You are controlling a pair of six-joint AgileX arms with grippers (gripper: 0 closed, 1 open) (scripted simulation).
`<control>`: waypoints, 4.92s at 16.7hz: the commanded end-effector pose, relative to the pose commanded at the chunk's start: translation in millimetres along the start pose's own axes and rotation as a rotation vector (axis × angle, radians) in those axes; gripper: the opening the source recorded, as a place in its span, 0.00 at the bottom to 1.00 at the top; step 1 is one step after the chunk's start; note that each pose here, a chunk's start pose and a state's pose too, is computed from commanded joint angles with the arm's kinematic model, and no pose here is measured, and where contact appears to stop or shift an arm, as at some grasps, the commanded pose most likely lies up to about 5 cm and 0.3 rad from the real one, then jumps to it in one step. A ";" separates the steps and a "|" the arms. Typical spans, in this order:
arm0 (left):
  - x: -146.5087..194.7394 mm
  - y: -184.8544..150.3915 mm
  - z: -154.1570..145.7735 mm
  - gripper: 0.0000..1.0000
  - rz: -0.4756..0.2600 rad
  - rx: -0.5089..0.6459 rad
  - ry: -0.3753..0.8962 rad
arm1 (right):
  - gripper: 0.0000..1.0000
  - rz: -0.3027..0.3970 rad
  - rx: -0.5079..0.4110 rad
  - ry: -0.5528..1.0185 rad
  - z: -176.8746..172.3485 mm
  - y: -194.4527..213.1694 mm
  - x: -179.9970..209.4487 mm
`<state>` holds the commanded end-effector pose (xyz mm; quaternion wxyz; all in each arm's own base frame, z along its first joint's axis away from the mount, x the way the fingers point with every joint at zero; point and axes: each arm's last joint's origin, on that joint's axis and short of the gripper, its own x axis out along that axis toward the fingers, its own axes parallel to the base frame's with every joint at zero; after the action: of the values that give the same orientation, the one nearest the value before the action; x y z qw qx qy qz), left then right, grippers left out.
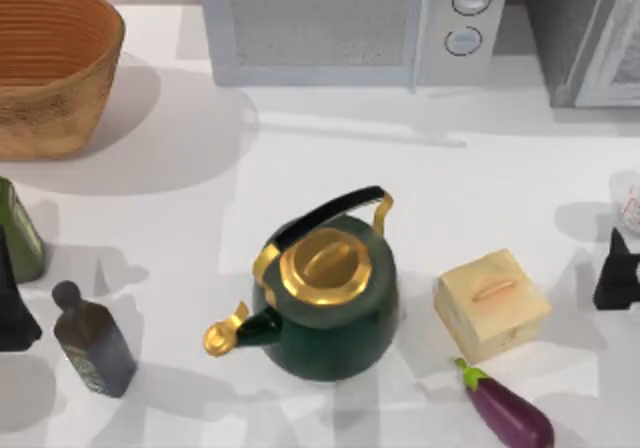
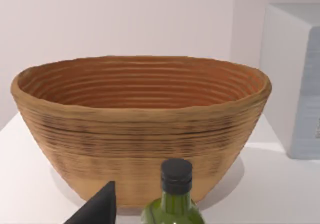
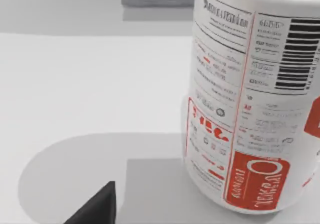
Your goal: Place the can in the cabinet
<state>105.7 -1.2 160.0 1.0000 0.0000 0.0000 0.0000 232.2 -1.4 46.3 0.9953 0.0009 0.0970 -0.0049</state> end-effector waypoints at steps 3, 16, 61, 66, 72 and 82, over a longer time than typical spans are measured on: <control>0.0 0.0 0.0 1.00 0.000 0.000 0.000 | 1.00 0.005 -0.001 0.087 -15.2 1.4 -2.5; 0.0 0.0 0.0 1.00 0.000 0.000 0.000 | 1.00 0.000 0.000 0.000 -2.7 0.5 34.3; 0.0 0.0 0.0 1.00 0.000 0.000 0.000 | 0.00 0.001 0.000 -0.015 35.6 0.2 64.1; 0.0 0.0 0.0 1.00 0.000 0.000 0.000 | 0.00 -0.001 -0.001 0.019 54.9 -0.1 61.4; 0.0 0.0 0.0 1.00 0.000 0.000 0.000 | 0.00 0.001 0.000 -0.019 94.3 0.2 57.1; 0.0 0.0 0.0 1.00 0.000 0.000 0.000 | 0.00 0.000 0.001 0.010 142.0 0.2 32.4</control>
<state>105.7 -1.2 160.0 1.0000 0.0000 0.0000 0.0000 291.5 -1.9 179.3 0.9948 0.0014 0.1018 -0.0050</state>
